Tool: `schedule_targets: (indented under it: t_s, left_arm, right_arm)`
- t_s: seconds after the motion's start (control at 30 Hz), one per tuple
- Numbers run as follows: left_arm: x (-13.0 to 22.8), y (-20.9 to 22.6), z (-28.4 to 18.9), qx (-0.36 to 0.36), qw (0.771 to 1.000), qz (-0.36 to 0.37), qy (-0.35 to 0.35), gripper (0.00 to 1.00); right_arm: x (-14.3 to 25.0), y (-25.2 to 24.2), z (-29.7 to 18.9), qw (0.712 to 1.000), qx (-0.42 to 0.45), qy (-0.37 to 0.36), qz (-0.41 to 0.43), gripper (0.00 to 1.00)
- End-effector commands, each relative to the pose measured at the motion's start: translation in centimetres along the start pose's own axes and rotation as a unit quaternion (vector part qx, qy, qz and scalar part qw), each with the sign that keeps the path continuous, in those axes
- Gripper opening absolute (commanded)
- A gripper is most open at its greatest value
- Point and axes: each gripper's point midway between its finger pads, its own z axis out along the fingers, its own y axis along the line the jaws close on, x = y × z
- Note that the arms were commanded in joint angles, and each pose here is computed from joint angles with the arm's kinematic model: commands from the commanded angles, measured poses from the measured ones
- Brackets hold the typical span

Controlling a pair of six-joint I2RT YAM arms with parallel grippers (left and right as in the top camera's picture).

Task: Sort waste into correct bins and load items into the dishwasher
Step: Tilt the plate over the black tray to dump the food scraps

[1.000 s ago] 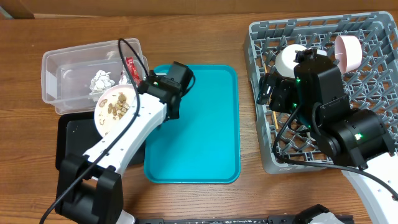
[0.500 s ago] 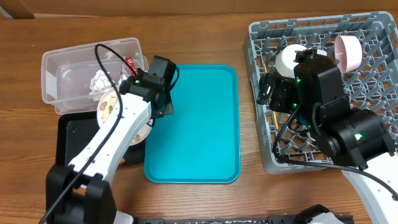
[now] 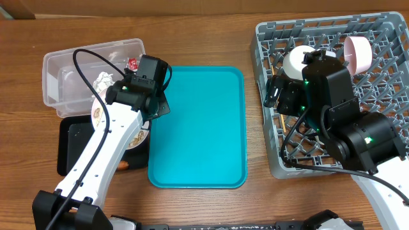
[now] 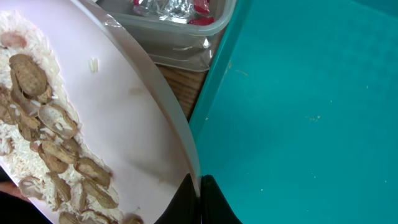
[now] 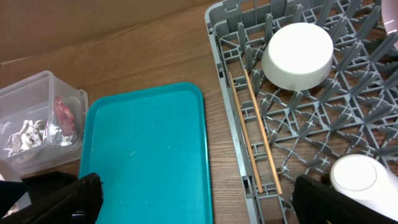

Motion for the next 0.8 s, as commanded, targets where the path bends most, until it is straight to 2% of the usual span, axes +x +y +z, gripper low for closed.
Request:
schedule_targets:
  t_s: [0.0,0.13,0.47,0.77]
  left_arm:
    - [-0.5,0.5,-0.7,0.000,0.999,-0.043,-0.014,0.04]
    - [-0.7,1.0,-0.8,-0.015,0.995,-0.091,-0.022,0.04]
    - [-1.8,1.8,-0.7,-0.025,0.987,-0.154,-0.046,0.04]
    - [-3.2,4.9,-0.1,-0.035,0.975,-0.217,-0.044,0.04]
  right_arm:
    - [-0.4,-0.1,-0.2,1.000,0.002,-0.008,0.003,1.00]
    - [-0.4,-0.1,-0.2,1.000,0.002,-0.008,0.003,1.00]
    - [-0.4,-0.1,-0.2,1.000,0.002,-0.008,0.003,1.00]
    - [-0.4,-0.1,-0.2,1.000,0.002,-0.008,0.003,1.00]
